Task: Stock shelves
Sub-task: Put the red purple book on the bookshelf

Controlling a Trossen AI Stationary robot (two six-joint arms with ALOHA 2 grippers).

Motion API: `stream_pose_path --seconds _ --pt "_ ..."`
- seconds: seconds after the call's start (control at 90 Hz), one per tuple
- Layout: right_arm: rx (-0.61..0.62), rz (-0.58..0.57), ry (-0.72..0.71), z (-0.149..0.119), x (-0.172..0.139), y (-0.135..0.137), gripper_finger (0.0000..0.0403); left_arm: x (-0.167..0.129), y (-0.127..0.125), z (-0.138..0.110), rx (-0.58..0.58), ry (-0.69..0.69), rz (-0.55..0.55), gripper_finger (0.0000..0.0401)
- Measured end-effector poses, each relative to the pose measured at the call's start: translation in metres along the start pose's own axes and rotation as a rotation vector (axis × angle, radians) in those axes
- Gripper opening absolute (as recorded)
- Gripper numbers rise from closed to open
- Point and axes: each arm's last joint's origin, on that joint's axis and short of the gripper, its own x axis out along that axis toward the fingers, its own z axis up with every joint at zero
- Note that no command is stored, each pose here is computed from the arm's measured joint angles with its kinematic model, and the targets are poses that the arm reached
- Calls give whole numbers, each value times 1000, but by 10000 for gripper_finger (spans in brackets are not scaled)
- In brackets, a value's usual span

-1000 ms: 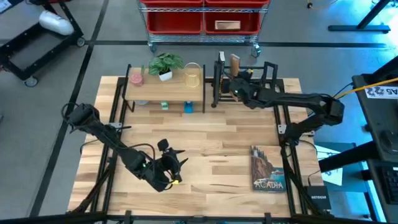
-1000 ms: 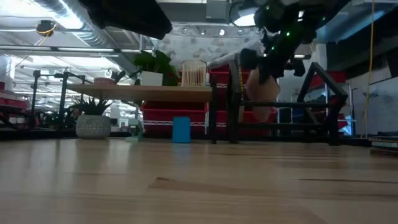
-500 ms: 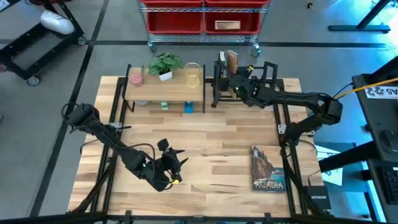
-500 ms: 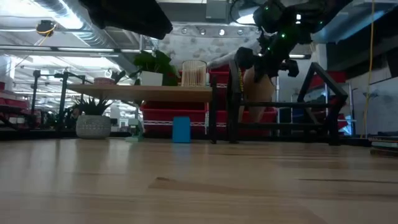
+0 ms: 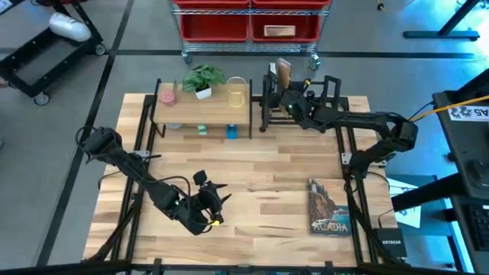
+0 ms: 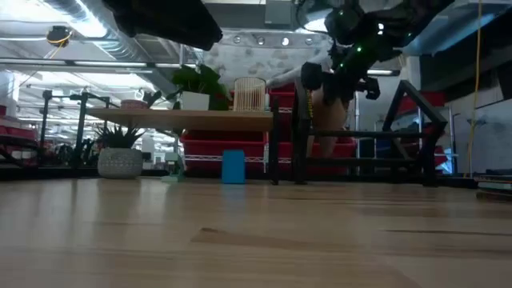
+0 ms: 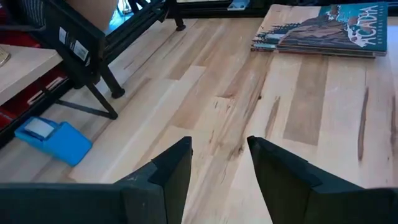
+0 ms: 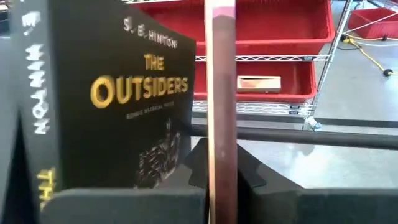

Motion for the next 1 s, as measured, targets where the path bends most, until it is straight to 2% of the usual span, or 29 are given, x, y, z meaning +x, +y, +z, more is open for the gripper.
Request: stream_pose_path --seconds 0.222,0.722,1.0 --pt "-6 24 15 -5 5 3 9 0 0 0 0 0 -1 153" --pt "-34 73 41 -6 4 5 95 0 0 0 -4 0 0 153" --pt "-60 123 65 -5 2 6 120 0 0 0 -9 4 -8 153"
